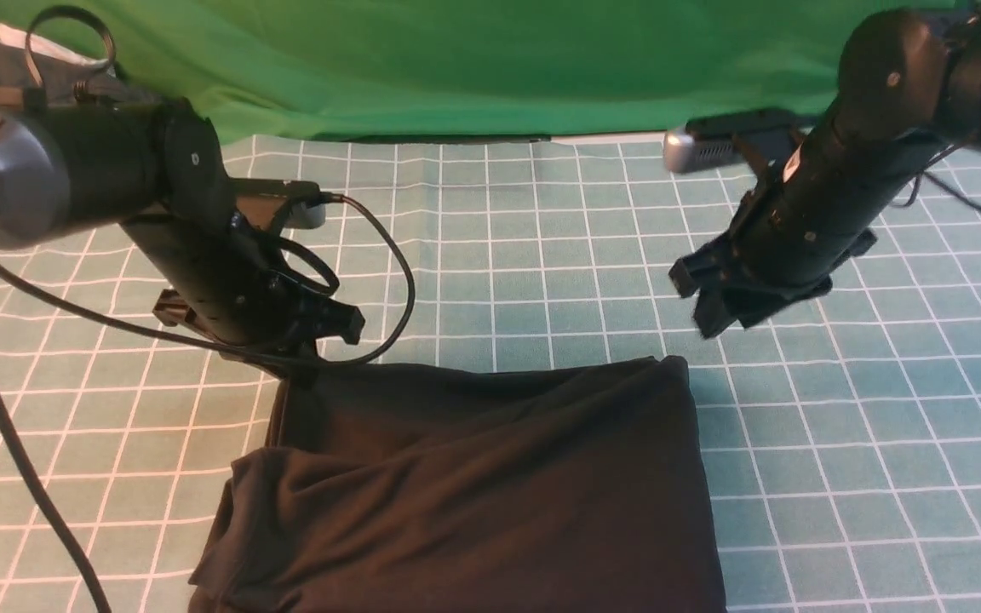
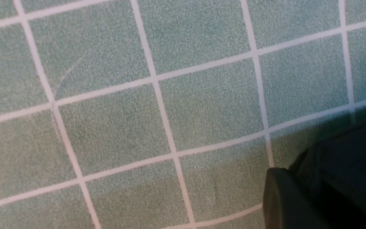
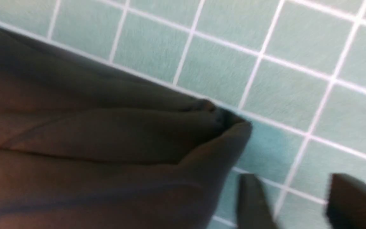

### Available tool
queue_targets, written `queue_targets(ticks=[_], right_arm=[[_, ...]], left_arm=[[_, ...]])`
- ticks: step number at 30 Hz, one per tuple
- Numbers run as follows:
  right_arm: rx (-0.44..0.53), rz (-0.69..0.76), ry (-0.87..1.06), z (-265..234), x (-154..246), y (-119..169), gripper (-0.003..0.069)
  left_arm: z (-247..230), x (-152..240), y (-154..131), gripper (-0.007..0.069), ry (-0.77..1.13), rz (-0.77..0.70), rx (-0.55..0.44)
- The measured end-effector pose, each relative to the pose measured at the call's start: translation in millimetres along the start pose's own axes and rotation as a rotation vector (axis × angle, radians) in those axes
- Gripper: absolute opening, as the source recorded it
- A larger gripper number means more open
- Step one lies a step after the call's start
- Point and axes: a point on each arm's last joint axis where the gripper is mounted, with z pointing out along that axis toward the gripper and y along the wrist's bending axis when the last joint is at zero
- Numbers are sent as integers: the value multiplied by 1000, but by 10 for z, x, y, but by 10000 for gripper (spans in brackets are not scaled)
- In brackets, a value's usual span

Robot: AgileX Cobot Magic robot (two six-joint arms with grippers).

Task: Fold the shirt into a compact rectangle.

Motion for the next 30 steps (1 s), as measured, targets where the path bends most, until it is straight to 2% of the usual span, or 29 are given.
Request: queue_targets(ticks=[3,5,7,12,14,15,16,19,20,21,23,30], right_arm=[[-34,28,42,180,4,2,561],[-54,38,62,271,7,6,598],[-68,38,73,345,6,4,596],[-87,57,86,471,3,4,517],[-109,65,85,525,-3,13,434],[-111,62,86,530,-3,14,427],[-129,55,91,578,-2,20,364],[-144,37,96,626,1,22,238],[-149,28,93,634,-2,24,146],[-150,23,90,634,-5,25,97],[-152,7,80,616,-28,26,63],[-129,-22,-34,406,-294,-43,54]], left_arm=[[-51,-3,-6,24,-15,1,0],[-82,-8,-9,24,-28,2,-1],[-98,-13,-11,24,-37,2,-1],[-102,-15,-13,24,-41,0,1],[-102,-23,-13,24,-49,-1,1],[-102,-23,-13,24,-49,-1,1],[-102,-28,-14,24,-55,-2,2],[-103,-31,-14,24,-58,-3,2],[-103,-31,-14,24,-58,-3,2],[-103,-31,-15,24,-58,-4,3],[-103,-34,-18,24,-62,-8,7],[-177,-150,-25,24,-135,-62,10]])
